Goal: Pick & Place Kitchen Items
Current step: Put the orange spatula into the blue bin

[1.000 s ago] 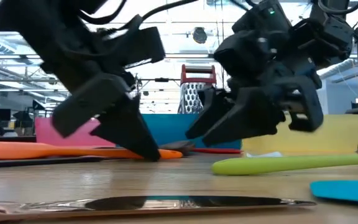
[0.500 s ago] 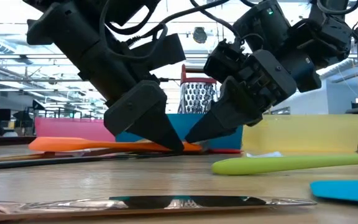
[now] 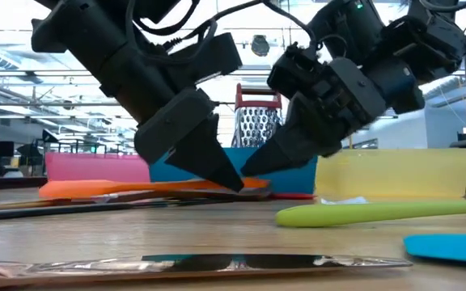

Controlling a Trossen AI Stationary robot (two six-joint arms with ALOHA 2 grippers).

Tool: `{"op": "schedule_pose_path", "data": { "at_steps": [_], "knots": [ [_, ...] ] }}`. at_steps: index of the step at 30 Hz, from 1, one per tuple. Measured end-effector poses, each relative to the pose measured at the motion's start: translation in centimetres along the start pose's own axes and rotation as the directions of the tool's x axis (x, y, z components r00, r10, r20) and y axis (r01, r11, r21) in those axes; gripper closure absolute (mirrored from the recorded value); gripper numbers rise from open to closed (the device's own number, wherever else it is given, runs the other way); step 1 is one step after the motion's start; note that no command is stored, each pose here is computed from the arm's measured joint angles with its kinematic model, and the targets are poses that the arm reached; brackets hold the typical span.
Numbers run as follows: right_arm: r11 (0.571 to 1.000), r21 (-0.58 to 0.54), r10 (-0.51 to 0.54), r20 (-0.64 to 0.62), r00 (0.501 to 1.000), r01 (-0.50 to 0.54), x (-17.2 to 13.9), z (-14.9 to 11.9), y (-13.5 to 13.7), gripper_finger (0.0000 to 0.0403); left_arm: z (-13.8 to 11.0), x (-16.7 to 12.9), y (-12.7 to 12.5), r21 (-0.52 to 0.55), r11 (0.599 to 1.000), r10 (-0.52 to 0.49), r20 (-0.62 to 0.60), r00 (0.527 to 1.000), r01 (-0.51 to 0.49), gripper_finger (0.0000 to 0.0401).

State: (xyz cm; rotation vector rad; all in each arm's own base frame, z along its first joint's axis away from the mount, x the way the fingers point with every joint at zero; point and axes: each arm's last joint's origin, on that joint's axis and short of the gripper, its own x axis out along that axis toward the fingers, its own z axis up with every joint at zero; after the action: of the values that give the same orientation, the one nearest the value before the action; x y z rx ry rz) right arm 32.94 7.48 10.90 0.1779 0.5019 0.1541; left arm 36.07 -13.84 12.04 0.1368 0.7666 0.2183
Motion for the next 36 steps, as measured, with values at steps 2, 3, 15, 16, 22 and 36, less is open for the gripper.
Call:
{"op": "schedule_pose_path", "data": {
  "at_steps": [2,3,15,16,22,36],
  "knots": [
    [1.0,0.0,-0.025,0.009,1.0,0.025,-0.3,0.4,0.0,0.0253,0.1,0.0,0.0,-0.001,1.0,-0.002,0.004,1.0,0.002,0.0338],
    [0.999,0.001,-0.051,0.004,0.999,0.051,-0.5,0.5,0.0,0.0253,0.1,0.0,0.0,0.001,1.0,-0.002,0.004,1.0,0.002,0.0338],
    [0.972,0.218,-0.061,-0.127,0.99,0.088,-1.6,0.4,0.0,0.0253,0.5,0.0,-0.1,0.01,1.0,0.017,0.049,0.999,-0.018,0.0338],
    [0.97,0.231,-0.052,-0.132,0.99,0.082,-1.6,0.3,0.0,0.0253,0.7,-0.1,-0.1,0.018,1.0,0.022,0.066,0.998,-0.024,0.0338],
    [0.969,0.238,-0.044,-0.113,0.993,0.07,-1.6,0.5,0.0,0.0253,1.2,0.0,0.0,0.057,0.998,0.031,0.113,0.993,-0.038,0.0338],
    [0.97,0.237,-0.039,-0.097,0.995,0.061,-1.6,0.6,0.1,0.0263,1.2,0.0,0.1,0.053,0.998,0.033,0.113,0.993,-0.039,0.0338]
  ]
}}
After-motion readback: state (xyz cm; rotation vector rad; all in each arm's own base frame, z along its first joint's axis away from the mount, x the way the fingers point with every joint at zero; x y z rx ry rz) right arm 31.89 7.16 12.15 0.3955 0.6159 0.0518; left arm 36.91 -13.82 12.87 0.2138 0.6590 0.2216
